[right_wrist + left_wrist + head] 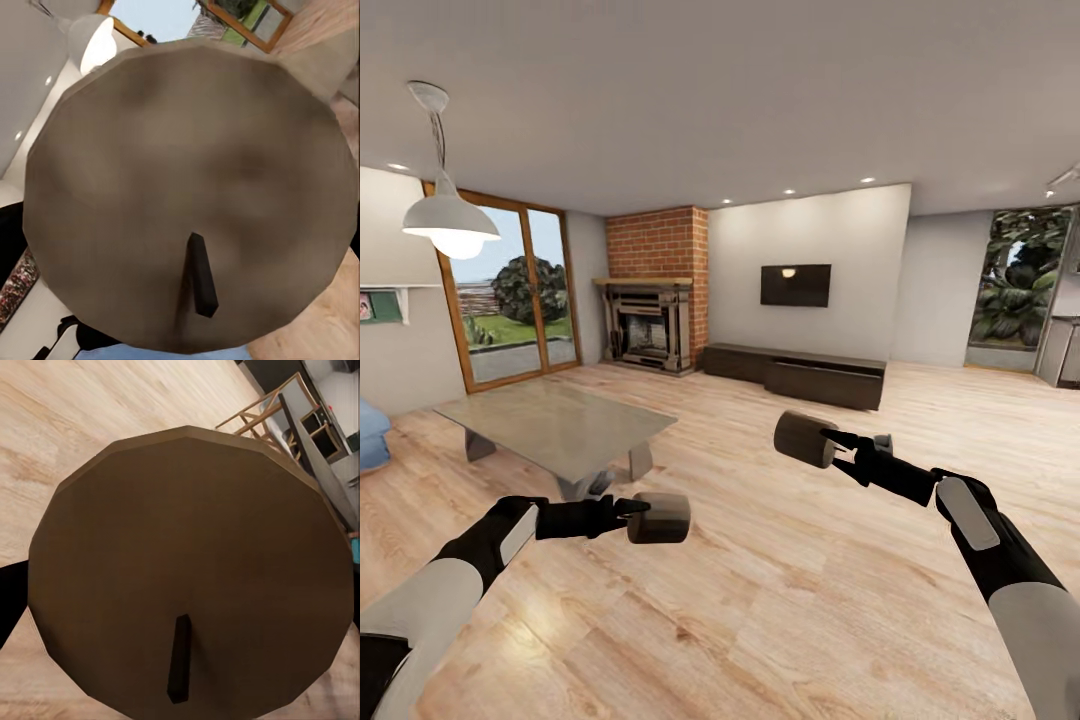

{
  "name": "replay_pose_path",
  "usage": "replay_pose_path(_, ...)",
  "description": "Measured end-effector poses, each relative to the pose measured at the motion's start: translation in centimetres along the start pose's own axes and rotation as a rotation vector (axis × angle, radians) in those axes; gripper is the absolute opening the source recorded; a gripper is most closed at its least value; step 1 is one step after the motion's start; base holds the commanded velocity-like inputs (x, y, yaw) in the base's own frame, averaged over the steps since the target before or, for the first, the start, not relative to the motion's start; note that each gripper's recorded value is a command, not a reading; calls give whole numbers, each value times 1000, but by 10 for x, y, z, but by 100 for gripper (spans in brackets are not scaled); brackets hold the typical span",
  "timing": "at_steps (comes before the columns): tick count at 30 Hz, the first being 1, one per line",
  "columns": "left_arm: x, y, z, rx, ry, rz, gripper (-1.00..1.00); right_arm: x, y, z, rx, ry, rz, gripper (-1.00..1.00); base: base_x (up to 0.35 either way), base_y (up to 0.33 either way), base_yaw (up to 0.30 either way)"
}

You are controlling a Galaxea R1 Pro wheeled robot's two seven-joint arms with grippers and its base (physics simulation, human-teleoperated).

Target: Place each of the two pumpkins and all three candles from the living room inside a cabinet in the living room (use any cabinet), then make sure every cabinet is closed, and position the cauldron so it is next to a table in the living room.

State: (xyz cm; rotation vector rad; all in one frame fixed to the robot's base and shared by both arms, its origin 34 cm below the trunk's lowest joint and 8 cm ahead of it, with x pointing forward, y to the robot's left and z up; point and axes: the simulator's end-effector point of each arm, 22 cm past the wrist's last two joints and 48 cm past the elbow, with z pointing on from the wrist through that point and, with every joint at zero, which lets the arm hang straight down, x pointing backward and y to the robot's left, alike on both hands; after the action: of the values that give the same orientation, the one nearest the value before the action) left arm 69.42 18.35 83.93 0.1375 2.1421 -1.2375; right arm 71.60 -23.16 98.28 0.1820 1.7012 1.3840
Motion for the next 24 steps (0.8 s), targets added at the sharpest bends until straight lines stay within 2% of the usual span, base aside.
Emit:
replay_pose_path(6,-10,-10,-5,4,-5,-1,-100,-16,9,-4,-5,-27,16,-100,0,0,-100)
replay_pose_path(8,-12,-13,-6,4,-5,-1,-100,-20,-15,-12,35,-54,81,-100,0,0,-12)
replay_pose_path(11,-15,-16,-7,4,-4,-2,-100,-23,-23,-15,38,-71,139,-100,0,0,-4)
replay_pose_path(24,-26,-26,-9,-1,10,-13,-100,-32,-22,-13,58,-70,178,-100,0,0,0)
